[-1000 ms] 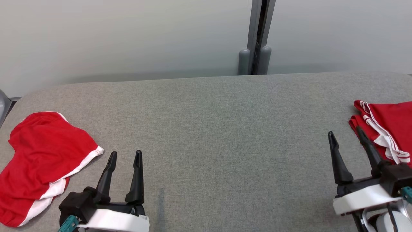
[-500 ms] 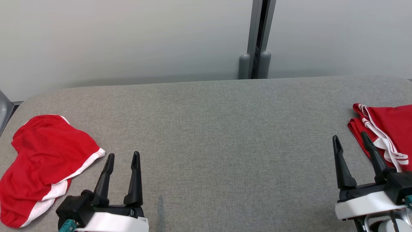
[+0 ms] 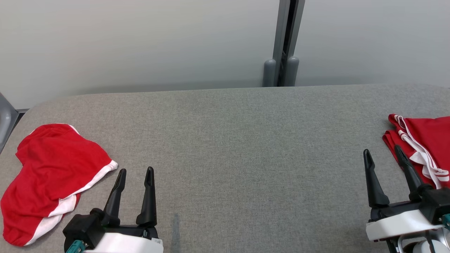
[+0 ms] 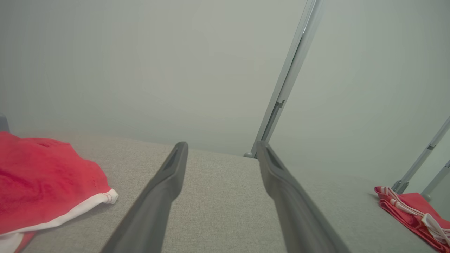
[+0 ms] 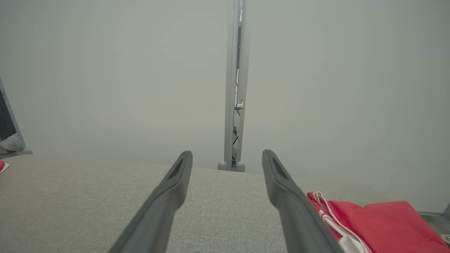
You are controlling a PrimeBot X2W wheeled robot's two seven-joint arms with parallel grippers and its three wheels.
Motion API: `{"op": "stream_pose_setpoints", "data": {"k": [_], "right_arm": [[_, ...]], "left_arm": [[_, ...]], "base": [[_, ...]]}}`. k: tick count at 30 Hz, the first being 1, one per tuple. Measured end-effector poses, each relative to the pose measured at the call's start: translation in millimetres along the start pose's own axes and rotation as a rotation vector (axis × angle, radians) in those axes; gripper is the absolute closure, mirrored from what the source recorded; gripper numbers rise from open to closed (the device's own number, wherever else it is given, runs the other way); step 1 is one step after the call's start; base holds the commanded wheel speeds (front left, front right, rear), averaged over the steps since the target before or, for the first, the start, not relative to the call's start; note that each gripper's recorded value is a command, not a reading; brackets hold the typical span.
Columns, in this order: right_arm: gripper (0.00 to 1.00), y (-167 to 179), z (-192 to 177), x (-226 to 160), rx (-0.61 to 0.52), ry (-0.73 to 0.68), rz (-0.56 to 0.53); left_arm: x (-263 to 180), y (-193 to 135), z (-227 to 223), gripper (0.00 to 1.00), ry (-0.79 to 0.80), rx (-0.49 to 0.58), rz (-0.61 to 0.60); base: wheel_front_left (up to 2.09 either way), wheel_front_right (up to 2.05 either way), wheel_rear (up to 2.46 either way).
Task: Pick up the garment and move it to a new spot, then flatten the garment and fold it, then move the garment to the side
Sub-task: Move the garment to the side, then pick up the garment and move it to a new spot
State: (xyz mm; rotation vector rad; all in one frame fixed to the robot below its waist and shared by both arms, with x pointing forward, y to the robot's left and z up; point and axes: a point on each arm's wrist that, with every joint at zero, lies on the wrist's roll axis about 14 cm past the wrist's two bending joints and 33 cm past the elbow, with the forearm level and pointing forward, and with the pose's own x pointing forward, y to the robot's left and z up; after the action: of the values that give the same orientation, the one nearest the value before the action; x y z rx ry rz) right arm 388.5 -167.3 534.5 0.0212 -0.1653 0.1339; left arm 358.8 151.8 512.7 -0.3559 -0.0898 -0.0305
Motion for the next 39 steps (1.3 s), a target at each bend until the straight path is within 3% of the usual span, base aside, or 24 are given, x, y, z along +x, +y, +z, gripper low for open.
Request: {"op": "stream_pose_setpoints", "data": {"k": [13, 27, 39], "right_arm": [[0.0, 16.3, -7.1, 11.5, 0.042, 0.01, 0.044], [0.0, 118.2, -21.2, 35.8, 0.119, 0.042, 0.333], [0.0, 207.0, -24.9, 31.4, 0.171, 0.069, 0.581]], "left_arm": [[-6.1, 13.6, -0.3, 0.0, 0.004, 0.009, 0.043], [-46.7, 70.9, 25.1, 0.0, -0.06, 0.063, 0.239], [-98.5, 112.5, 52.2, 0.0, -0.144, 0.07, 0.422]], "base": [[0.0, 0.0, 0.0], [0.0, 0.0, 0.0], [0.0, 0.0, 0.0]]}}
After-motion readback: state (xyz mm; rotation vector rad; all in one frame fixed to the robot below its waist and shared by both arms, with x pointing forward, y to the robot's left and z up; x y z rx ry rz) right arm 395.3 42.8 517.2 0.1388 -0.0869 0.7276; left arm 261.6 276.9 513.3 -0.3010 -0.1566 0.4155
